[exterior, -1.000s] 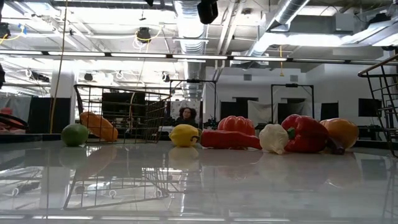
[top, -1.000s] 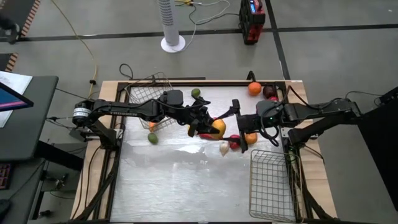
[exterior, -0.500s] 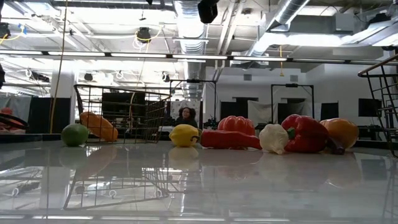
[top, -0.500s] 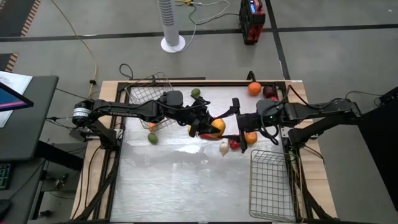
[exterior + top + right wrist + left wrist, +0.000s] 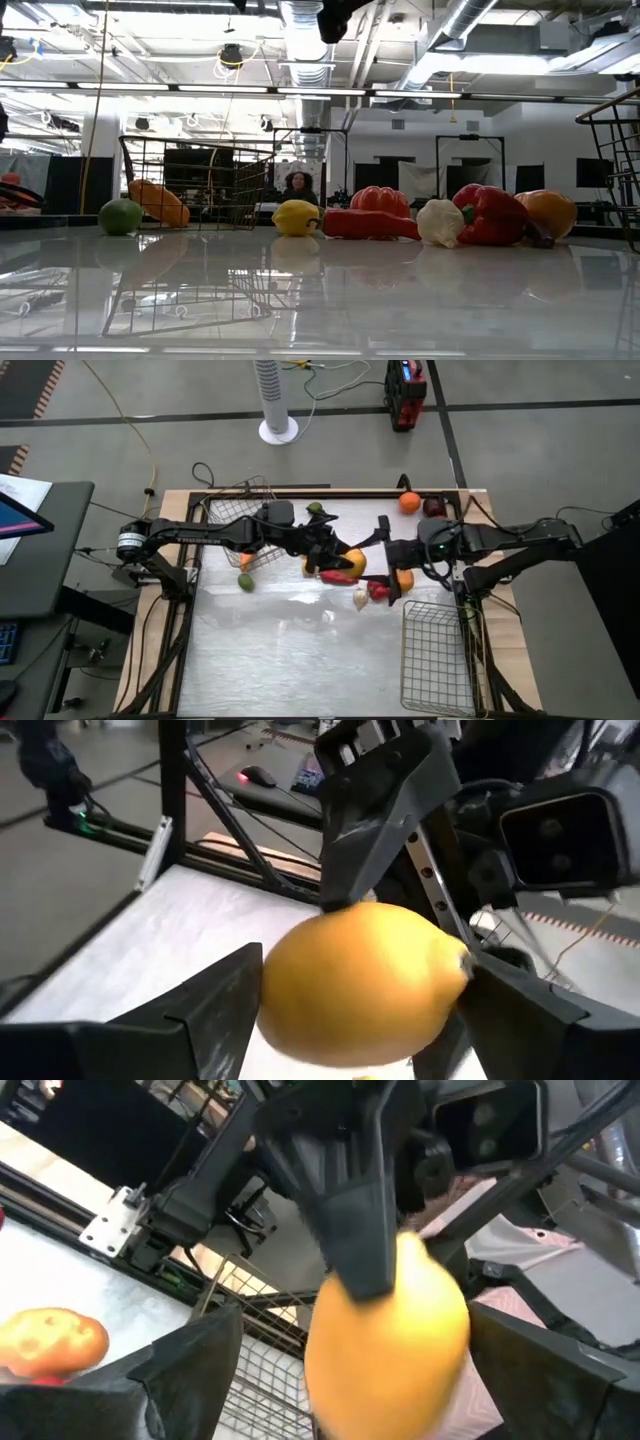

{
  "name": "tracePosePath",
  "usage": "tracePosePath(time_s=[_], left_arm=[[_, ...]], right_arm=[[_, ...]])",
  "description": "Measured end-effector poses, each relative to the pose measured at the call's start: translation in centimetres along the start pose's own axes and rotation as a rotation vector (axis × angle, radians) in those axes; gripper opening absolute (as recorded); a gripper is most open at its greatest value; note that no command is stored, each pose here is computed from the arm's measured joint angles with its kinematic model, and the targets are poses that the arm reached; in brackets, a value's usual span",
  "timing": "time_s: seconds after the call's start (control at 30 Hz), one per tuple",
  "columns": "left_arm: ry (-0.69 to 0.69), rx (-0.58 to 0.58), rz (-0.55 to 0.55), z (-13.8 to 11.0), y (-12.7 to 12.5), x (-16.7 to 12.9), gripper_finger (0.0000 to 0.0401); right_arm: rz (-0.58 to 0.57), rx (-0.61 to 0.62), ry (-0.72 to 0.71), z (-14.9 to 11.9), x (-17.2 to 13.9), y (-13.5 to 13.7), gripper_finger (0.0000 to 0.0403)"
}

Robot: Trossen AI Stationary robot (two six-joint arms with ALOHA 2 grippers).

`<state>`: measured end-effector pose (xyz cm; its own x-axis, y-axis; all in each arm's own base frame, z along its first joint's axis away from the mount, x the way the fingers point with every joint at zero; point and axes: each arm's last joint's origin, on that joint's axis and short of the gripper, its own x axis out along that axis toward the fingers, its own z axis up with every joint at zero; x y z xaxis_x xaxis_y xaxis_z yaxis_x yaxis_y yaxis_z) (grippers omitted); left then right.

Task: Sort produce into baskets
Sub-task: Put the bottom left lemon into the bottom wire basket, then put the red chili pepper into the top wire basket

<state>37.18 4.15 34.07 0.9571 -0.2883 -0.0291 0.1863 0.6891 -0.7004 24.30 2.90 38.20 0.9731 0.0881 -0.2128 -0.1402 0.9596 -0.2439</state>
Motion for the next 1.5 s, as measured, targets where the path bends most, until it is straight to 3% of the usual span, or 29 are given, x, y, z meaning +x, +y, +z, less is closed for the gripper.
tracePosePath(time_s=[0.37, 0.67, 0.93, 1.23, 1.5], left_arm=[[0.064, -0.008, 0.071, -0.6, 0.8, -0.1, 0.0362], [0.153, 0.025, 0.266, -2.1, 1.9, -0.5, 0.0362], [0.323, 0.107, 0.46, -4.7, 2.2, -0.8, 0.0362], [0.488, 0.197, 0.629, -7.1, 2.2, -1.4, 0.0361], [0.718, 0.227, 0.782, -10.8, 0.6, -2.4, 0.0361]], right_arm=[[0.116, 0.251, 0.242, -1.4, -5.0, 1.9, 0.0328], [0.302, 0.451, 0.699, -4.4, -6.0, 5.8, 0.0328], [0.279, 0.439, 1.087, -6.7, -6.8, 8.0, 0.0328], [0.235, 0.491, 1.108, -6.8, -6.9, 7.7, 0.0329], [0.115, 0.561, 0.924, -6.1, -6.2, 5.4, 0.0329]])
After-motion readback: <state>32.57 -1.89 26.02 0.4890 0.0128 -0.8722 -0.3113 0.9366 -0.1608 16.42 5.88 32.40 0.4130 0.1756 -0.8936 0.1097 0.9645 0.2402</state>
